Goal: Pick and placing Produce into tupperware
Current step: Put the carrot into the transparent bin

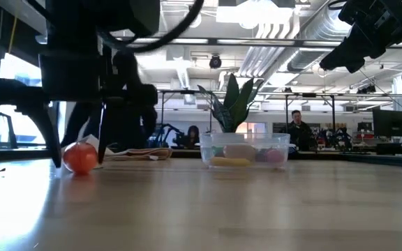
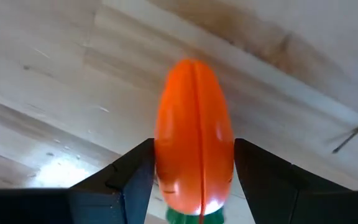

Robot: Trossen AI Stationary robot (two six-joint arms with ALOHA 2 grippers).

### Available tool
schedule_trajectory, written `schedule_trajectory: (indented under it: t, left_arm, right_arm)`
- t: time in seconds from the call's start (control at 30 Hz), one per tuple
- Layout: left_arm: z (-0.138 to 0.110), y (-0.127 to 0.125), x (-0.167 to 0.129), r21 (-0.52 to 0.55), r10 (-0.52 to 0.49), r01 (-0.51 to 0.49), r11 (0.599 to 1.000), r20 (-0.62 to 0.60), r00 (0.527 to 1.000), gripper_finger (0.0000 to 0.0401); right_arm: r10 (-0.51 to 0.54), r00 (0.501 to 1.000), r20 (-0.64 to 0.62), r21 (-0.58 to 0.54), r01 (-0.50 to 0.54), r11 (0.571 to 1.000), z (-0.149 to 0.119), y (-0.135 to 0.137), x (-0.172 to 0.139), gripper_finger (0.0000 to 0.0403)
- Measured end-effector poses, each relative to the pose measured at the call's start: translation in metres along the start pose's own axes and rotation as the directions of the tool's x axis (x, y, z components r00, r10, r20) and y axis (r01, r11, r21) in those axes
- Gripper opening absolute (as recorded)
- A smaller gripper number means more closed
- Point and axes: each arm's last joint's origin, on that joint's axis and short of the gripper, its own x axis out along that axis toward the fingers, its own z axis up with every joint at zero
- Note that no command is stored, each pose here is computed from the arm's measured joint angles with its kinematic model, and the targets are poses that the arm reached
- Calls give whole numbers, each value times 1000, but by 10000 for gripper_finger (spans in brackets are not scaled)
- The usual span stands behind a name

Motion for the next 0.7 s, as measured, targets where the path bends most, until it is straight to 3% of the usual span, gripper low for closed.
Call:
schedule_trajectory:
  t: [0.43, 0.7]
  left_arm:
    - [1, 1, 6, -3, 16, -16, 1000, -35, 999, 205]
    - [-3, 6, 7, -70, 19, -22, 997, -39, 999, 205]
  right_arm:
    - [0, 1000, 0, 0, 0, 1000, 0, 0, 0, 35]
    - [0, 1000, 0, 0, 0, 1000, 0, 0, 0, 35]
